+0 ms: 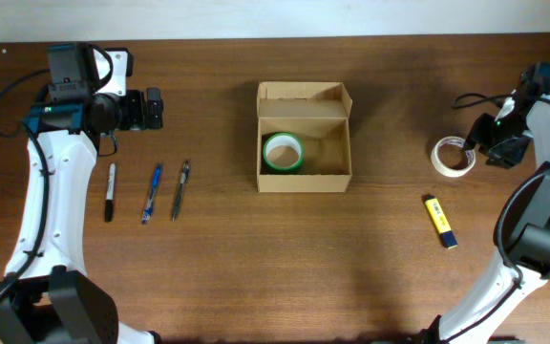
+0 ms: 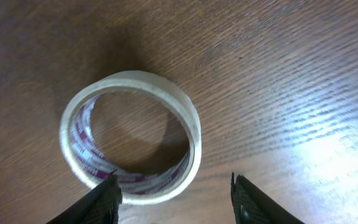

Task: Pack container
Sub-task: 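Move the right gripper to the white tape roll and grasp it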

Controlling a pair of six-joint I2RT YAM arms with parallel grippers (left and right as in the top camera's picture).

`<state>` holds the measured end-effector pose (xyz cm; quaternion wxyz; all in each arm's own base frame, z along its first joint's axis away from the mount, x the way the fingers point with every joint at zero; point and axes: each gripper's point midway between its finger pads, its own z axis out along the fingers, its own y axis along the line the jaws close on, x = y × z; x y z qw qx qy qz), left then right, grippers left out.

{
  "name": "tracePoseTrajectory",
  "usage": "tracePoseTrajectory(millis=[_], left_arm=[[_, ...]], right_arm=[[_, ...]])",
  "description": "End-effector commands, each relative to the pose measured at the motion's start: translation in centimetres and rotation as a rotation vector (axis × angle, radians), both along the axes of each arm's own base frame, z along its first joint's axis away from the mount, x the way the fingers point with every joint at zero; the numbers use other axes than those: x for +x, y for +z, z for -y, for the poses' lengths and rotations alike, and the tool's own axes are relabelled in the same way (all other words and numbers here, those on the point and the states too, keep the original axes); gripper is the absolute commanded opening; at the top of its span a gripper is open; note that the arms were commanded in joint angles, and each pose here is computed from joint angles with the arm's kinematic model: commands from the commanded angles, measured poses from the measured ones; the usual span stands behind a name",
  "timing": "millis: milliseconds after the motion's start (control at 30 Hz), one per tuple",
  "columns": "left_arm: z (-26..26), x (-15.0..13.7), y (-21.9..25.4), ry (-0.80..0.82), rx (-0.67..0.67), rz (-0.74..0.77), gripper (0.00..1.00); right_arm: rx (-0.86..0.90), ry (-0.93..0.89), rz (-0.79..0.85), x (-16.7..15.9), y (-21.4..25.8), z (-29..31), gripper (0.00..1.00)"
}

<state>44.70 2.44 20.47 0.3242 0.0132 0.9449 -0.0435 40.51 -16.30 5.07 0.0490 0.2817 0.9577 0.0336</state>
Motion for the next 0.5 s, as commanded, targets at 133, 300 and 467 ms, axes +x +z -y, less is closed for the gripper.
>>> tracePoseTrajectory(millis=[133, 300, 467], left_arm=[[0.1, 0.3, 0.2, -0.019, 0.0, 0.006, 0.99], [0.1, 0.3, 0.2, -0.019, 0.0, 0.006, 0.99], [0.1, 0.3, 0.2, -0.019, 0.0, 0.006, 0.99]], right_arm=[[-0.018, -0.039, -0.072, -0.8, -3.1, 1.5, 0.57], [-0.002, -0.051, -0.105, -1.3, -4.6, 1.9, 0.55], [0.011, -0.051, -0.132, -1.7, -5.7, 1.7, 0.47]])
